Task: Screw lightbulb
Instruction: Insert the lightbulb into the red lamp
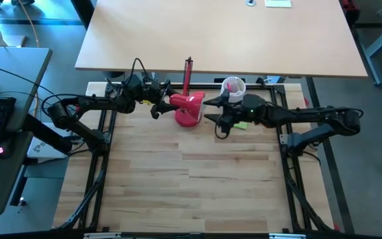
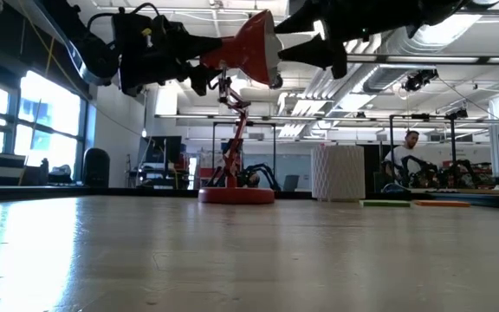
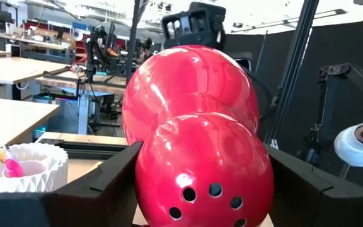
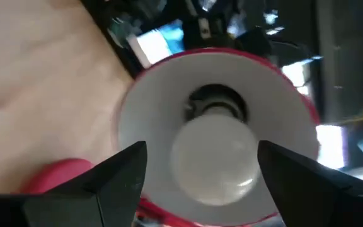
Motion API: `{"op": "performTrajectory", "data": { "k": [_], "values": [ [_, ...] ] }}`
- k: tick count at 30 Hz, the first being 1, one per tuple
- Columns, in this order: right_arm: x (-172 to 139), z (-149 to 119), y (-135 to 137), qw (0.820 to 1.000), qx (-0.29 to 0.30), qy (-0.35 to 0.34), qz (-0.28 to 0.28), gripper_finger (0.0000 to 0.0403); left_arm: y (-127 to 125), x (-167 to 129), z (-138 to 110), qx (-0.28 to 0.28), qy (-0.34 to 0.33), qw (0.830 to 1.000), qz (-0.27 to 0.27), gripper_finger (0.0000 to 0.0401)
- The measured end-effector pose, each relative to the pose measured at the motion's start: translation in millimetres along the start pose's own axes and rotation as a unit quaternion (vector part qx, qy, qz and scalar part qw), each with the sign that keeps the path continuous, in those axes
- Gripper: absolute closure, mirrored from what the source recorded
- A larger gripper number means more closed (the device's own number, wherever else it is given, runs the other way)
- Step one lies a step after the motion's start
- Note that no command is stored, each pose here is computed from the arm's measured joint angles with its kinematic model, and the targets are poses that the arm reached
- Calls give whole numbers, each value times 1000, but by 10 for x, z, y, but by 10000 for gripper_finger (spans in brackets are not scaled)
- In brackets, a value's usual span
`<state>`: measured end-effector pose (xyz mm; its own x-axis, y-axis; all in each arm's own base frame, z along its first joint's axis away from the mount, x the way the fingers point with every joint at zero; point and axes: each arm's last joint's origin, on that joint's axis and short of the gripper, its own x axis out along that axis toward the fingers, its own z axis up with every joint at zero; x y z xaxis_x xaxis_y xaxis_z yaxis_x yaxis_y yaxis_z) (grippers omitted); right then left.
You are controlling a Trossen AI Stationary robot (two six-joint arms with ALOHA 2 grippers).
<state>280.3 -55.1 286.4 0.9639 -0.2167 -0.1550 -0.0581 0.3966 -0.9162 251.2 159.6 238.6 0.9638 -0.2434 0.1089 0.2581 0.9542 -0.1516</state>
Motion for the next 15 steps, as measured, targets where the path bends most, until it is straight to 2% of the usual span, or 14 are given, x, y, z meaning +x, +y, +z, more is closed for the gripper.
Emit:
{"op": "performTrajectory", "data": {
  "k": [4,7,15],
  "values": [
    [71,70,24,998,-15,31,-43,105,1,0,0,-4,0,1000,1,144],
    [108,67,66,999,-10,33,-35,116,2,0,0,-4,0,1000,2,144],
    [170,-33,58,997,58,30,-44,196,5,-4,-5,-7,1,1000,4,144]
  ]
}}
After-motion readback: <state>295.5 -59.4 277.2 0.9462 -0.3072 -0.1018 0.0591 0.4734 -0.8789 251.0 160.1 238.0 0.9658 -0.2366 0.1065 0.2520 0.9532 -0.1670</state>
